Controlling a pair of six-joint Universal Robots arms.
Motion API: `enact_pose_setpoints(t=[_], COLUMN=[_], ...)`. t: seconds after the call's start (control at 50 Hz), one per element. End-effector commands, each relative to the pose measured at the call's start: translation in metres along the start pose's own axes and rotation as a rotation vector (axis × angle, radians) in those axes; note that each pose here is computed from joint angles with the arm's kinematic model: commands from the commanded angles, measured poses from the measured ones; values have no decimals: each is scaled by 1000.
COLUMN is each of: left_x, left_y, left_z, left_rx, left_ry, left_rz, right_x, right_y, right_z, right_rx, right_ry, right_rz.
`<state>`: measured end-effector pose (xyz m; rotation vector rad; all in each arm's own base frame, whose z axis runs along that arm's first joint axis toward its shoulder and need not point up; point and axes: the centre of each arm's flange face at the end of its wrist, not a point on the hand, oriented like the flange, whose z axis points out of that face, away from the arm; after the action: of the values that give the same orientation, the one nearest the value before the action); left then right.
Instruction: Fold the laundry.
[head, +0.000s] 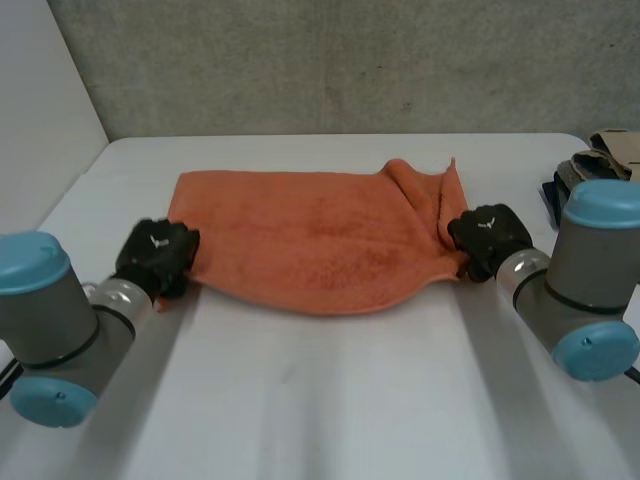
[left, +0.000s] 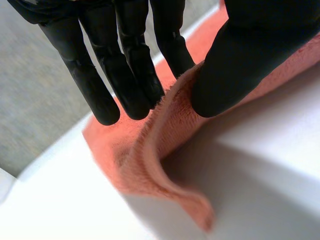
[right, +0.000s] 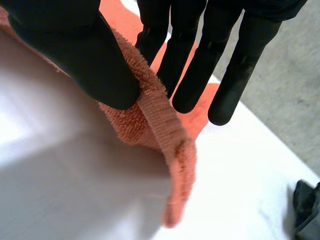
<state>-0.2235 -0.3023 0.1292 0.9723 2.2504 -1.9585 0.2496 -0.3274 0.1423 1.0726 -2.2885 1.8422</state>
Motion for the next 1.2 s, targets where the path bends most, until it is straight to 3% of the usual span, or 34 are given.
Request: enact_pose_setpoints(t=[0.02,0.26,0.34,0.48,0.62,0.82,0.92,1.06,1.14,1.2], left_x=[-7,-35,-46,-45,-42,-46,-51,-42,-37,-32], left_y=[1,3,10,14,18,27,12,-21,-17,-15], left_z=[0,0,-5,-3,8,24,10,-53,-94,-115], left_rx=[-36,-53,-114,-139,-142,-162,-152,-238,-453,-565], left_ry=[6,-27,-31,37,42,-42,-55,34,120,199], left_rz=[2,-110,-191,-349,-378,-325,-264,-81,85,148], right_x=[7,24,24,17,13,21,22,18,14,12], right_y=[-1,5,7,7,8,4,-2,-2,10,11], right_z=[-6,-4,-4,-5,-6,-8,-17,-66,-106,-114], right_rx=[23,11,5,5,-2,4,-28,-267,-463,-470], right_ry=[30,73,71,57,48,66,46,-95,-233,-278], right_rz=[25,65,67,63,60,61,18,-297,-441,-515])
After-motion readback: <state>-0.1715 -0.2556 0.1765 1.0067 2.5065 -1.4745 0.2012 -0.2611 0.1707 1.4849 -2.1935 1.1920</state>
